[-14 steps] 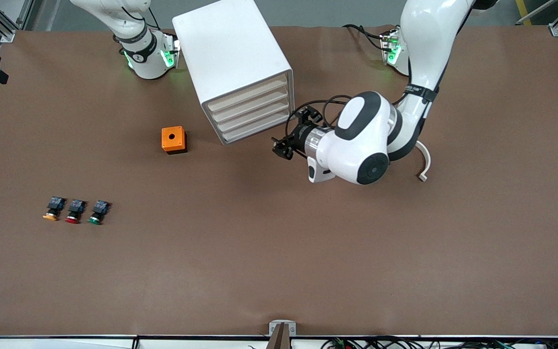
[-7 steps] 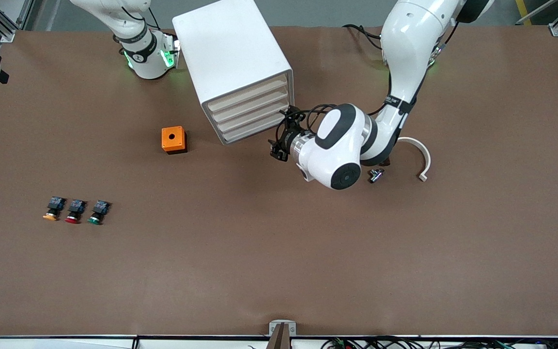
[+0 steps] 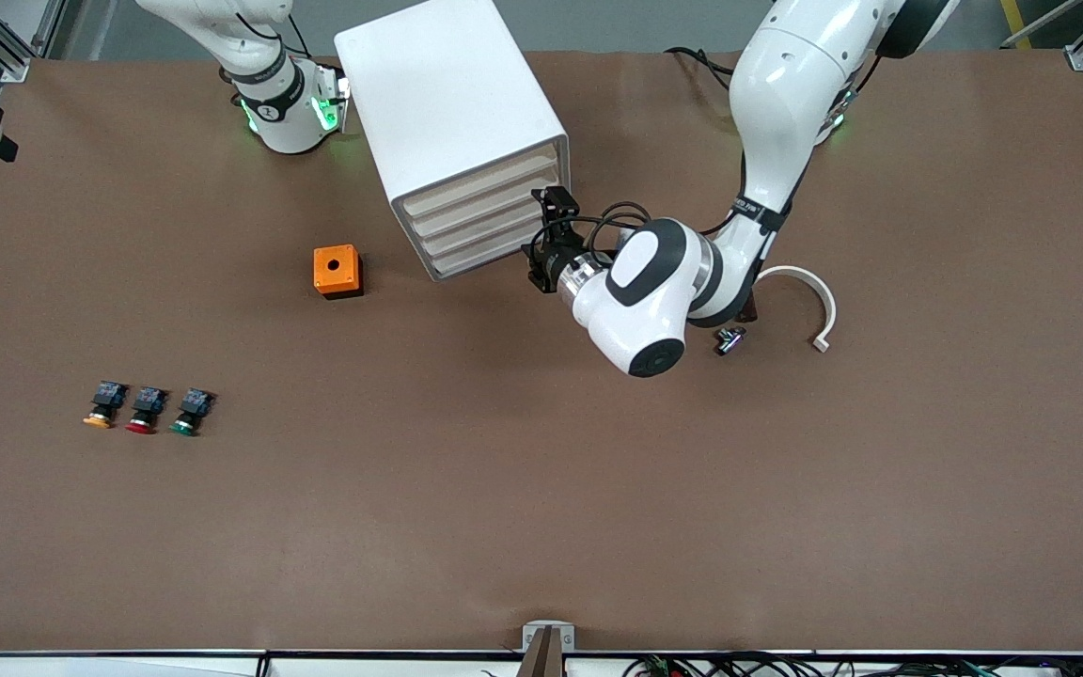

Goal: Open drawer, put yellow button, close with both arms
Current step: 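Grasp the top drawer's front edge with the left gripper, then pull the top drawer open with the left gripper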

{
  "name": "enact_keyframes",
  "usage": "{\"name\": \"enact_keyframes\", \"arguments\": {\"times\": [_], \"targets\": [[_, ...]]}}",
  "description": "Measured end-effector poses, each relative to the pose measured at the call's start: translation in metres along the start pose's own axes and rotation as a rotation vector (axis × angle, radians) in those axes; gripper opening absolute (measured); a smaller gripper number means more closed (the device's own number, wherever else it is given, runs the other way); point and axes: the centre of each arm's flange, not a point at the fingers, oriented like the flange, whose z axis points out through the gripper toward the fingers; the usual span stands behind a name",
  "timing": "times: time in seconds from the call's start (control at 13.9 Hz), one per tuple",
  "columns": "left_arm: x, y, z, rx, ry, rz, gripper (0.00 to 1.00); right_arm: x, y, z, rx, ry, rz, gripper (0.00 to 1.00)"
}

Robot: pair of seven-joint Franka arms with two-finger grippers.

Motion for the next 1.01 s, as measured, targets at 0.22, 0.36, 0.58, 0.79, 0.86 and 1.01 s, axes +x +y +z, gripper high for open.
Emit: {"name": "enact_keyframes", "arguments": {"times": [0.22, 0.36, 0.58, 0.79, 0.86, 1.01], "targets": [[0.010, 0.016, 0.016, 0.086, -0.011, -0.094, 1.00, 0.000, 0.000, 0.000, 0.000, 0.000, 0.000, 1.00], [0.013, 0.018, 0.026, 0.143, -0.003, -0.124, 1.00, 0.000, 0.000, 0.000, 0.000, 0.000, 0.000, 1.00], [0.011, 0.013, 0.039, 0.192, 0.020, -0.147, 0.92, 0.000, 0.000, 0.000, 0.000, 0.000, 0.000, 1.00], [0.017, 0.016, 0.048, 0.211, 0.031, -0.173, 0.74, 0.000, -0.001, 0.000, 0.000, 0.000, -0.002, 1.00], [0.019, 0.018, 0.050, 0.217, 0.033, -0.180, 0.63, 0.000, -0.001, 0.000, 0.000, 0.000, -0.002, 1.00], [0.022, 0.020, 0.059, 0.236, 0.045, -0.188, 0.56, 0.000, -0.001, 0.000, 0.000, -0.001, -0.002, 1.00]]}}
